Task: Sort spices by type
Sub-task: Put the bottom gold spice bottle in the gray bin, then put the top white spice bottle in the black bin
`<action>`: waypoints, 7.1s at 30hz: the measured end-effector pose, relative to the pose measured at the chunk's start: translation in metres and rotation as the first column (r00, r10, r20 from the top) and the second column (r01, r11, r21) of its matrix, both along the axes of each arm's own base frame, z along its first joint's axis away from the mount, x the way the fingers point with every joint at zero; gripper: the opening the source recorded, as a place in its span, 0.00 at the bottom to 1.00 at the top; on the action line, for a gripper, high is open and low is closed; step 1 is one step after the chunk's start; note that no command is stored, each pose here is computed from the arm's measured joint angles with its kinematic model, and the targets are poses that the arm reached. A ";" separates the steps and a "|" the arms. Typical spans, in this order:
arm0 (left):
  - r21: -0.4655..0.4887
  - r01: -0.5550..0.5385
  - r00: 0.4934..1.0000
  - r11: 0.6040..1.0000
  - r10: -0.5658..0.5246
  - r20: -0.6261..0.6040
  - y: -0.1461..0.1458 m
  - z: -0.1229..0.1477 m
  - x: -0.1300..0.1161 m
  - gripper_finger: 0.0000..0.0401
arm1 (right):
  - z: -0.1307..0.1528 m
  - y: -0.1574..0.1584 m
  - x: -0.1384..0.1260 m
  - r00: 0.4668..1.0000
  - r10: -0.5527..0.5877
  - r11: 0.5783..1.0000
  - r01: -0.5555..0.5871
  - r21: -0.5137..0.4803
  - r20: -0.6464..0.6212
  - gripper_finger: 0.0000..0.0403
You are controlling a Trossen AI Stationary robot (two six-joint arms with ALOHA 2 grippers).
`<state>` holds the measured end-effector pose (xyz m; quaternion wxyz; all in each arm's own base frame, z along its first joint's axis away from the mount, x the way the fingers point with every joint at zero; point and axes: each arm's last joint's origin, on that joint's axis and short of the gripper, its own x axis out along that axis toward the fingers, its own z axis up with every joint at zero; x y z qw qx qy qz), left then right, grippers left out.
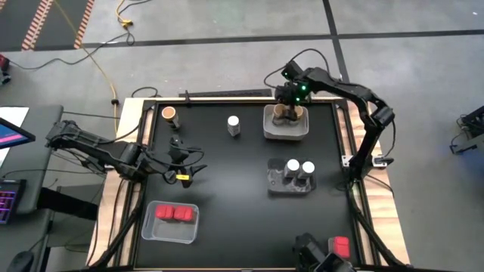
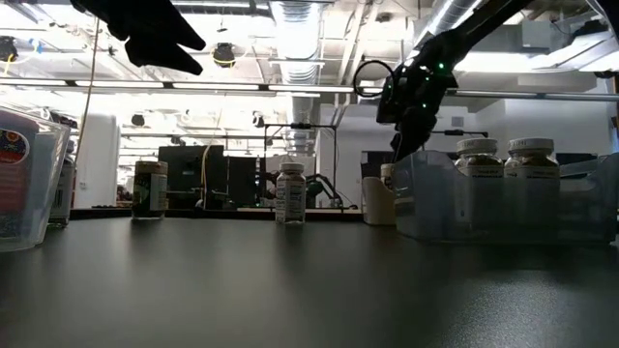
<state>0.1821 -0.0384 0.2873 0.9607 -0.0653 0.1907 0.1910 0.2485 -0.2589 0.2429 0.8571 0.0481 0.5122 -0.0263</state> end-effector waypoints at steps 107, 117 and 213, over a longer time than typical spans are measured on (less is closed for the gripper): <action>-0.004 0.743 0.354 0.669 -0.398 -0.846 0.229 -0.009 0.182 0.77 | 0.044 0.279 -0.153 0.681 -0.677 0.733 0.657 0.176 0.279 0.94; -0.064 0.831 0.166 0.553 -0.356 -0.920 0.238 -0.044 0.194 0.77 | 0.044 0.274 -0.152 0.641 -0.714 0.695 0.696 0.179 0.281 0.94; -0.071 0.288 0.880 0.955 -0.293 -0.374 0.040 0.107 0.250 0.52 | 0.043 0.275 -0.152 0.714 -0.664 0.747 0.645 0.161 0.222 0.94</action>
